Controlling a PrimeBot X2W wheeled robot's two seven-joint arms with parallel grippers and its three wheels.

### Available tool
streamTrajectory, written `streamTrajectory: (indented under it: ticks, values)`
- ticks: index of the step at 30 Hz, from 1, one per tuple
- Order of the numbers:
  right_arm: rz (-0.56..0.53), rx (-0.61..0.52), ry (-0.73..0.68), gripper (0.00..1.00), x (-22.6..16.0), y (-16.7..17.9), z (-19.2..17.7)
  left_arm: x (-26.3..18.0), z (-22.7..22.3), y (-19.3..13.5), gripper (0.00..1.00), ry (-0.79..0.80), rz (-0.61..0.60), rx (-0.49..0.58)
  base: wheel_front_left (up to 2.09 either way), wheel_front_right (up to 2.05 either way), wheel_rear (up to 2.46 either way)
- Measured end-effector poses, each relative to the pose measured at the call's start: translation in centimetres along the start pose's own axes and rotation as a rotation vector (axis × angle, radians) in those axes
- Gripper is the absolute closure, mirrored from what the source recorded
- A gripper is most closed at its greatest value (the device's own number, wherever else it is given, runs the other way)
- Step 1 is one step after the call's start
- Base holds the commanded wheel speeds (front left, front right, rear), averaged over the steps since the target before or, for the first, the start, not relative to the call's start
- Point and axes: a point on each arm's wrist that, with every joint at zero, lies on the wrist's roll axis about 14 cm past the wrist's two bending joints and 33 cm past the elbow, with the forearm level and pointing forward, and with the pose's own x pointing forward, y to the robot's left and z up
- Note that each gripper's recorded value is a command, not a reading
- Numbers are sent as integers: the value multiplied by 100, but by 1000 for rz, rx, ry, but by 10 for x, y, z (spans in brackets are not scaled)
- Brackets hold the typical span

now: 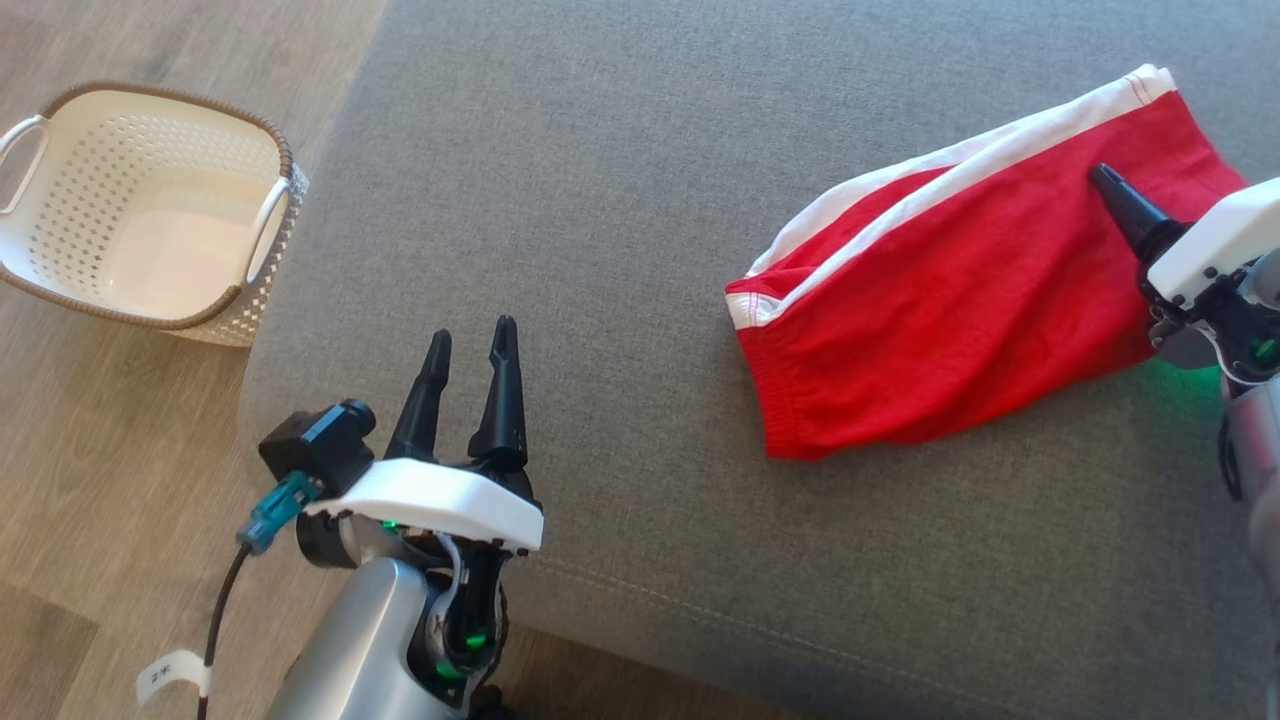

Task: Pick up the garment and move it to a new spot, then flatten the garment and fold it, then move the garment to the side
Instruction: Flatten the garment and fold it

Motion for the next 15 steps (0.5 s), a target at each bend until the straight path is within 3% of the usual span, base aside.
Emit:
streamTrajectory:
  ticks: [1, 2, 10, 15]
  values:
    - [-1, -7, -1, 86, 1, 0, 0, 0, 0, 0, 0, 0, 2, 0, 0, 0, 0]
    - [-1, -19, -15, 100, 1, 1, 2, 0, 0, 0, 0, 0, 2, 0, 0, 0, 0]
    - [15, -13, -106, 100, -11, 6, 8, 1, 0, -8, 0, -2, -24, -7, 0, 0, 0]
    - [33, 69, -258, 100, -30, 8, 19, 2, -2, -19, 0, 5, -61, -14, 0, 0, 0]
